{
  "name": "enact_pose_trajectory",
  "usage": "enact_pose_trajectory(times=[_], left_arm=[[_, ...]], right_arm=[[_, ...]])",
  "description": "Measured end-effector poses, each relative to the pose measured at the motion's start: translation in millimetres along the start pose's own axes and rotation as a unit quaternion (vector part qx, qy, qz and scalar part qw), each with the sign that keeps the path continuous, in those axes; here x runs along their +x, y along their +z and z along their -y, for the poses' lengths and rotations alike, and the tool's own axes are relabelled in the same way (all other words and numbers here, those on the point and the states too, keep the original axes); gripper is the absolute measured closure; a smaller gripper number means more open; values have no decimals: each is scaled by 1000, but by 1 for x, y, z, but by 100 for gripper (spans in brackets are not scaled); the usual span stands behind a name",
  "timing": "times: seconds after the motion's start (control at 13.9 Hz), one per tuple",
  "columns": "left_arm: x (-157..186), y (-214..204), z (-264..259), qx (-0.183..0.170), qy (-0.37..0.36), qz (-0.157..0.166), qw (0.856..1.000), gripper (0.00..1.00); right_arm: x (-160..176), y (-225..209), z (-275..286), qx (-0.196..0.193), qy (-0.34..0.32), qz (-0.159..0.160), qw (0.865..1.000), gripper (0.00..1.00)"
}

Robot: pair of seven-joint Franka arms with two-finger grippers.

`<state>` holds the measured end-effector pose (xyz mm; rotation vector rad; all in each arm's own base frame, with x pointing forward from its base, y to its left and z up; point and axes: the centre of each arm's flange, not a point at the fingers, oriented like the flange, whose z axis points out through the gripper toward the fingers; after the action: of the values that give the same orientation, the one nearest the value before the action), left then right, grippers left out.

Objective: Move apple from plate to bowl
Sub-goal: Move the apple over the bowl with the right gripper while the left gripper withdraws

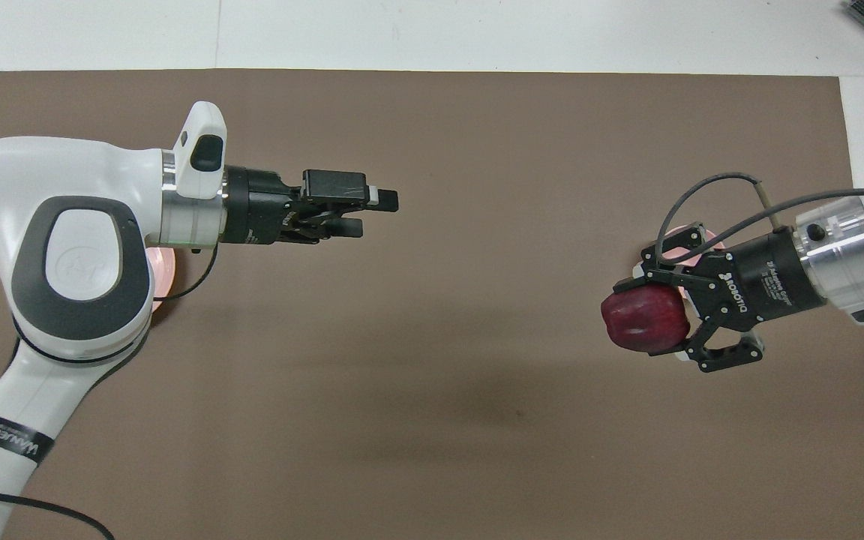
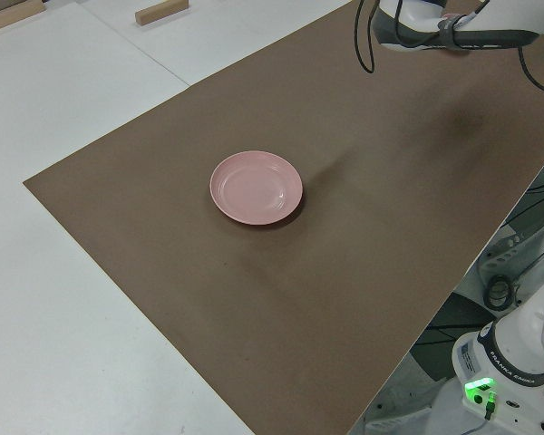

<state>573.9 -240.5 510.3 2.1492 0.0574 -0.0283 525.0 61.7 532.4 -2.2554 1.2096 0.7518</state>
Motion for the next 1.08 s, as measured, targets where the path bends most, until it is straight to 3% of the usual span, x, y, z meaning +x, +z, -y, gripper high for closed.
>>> enact_pose_trajectory(times=[0.22, 0.5, 0.86, 1.08], left_arm=[[11, -34, 13, 77, 10, 1, 997, 0], [21, -65, 37, 180, 21, -10, 983, 0], [33, -118, 57, 336, 53, -26, 940, 0], [33, -160, 43, 425, 60, -26, 903, 0]], right_arm=[[30, 4, -7, -67, -99, -71, 990, 21], [67, 0, -10, -151, -235, -156, 947, 21], [121, 5, 0, -239, -343, -244, 875, 21], [148, 19, 2, -271, -374, -274, 844, 21]])
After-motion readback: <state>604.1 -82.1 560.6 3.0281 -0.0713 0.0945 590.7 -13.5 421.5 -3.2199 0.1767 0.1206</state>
